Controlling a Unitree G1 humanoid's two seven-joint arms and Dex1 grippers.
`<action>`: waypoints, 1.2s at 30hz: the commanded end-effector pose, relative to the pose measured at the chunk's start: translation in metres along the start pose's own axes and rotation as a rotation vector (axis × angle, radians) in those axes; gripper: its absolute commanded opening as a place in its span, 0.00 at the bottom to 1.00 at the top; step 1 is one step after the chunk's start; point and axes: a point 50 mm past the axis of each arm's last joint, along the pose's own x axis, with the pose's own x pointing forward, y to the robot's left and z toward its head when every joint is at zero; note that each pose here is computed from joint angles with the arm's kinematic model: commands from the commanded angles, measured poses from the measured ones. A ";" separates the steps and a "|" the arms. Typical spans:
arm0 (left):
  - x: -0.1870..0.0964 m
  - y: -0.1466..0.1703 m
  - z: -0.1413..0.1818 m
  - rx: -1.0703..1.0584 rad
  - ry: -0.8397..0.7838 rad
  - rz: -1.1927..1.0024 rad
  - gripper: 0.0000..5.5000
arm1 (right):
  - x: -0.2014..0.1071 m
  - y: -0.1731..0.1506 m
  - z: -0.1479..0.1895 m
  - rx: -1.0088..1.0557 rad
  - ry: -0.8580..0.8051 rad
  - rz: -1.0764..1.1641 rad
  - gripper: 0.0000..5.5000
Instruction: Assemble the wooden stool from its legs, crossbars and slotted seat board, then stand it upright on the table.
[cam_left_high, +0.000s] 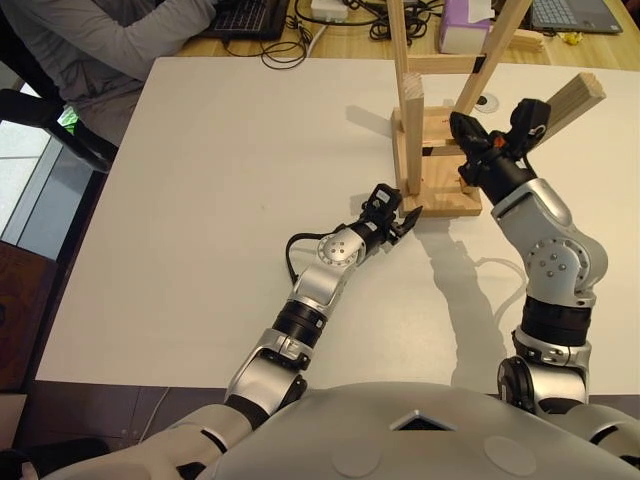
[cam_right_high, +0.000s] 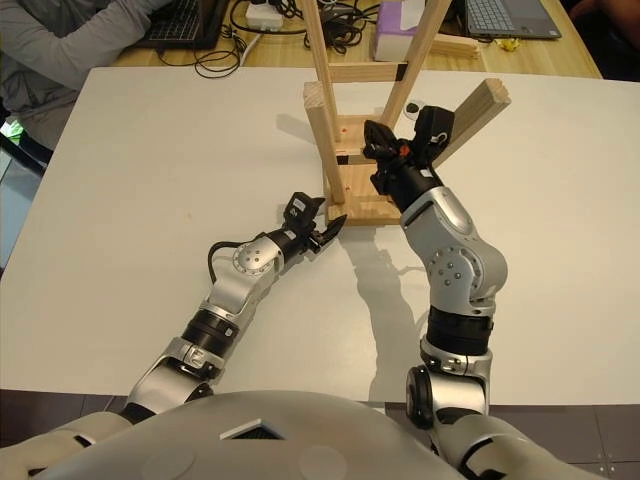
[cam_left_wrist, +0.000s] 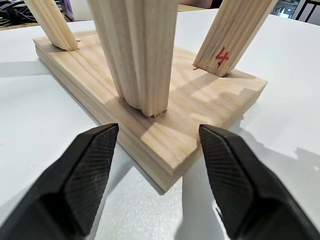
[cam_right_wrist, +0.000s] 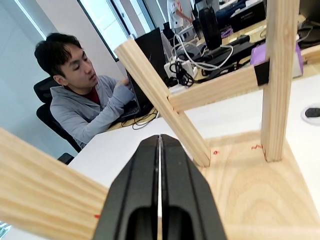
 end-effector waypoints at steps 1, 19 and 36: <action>0.007 -0.012 0.003 -0.040 -0.016 -0.018 0.54 | 0.004 0.011 0.022 -0.055 -0.103 0.034 0.01; 0.005 -0.012 0.003 -0.047 -0.019 -0.013 0.54 | -0.010 -0.035 -0.044 0.103 0.342 -0.154 0.01; 0.002 -0.006 0.015 -0.032 -0.046 -0.019 0.54 | -0.009 0.024 0.125 -0.243 -0.571 0.100 0.01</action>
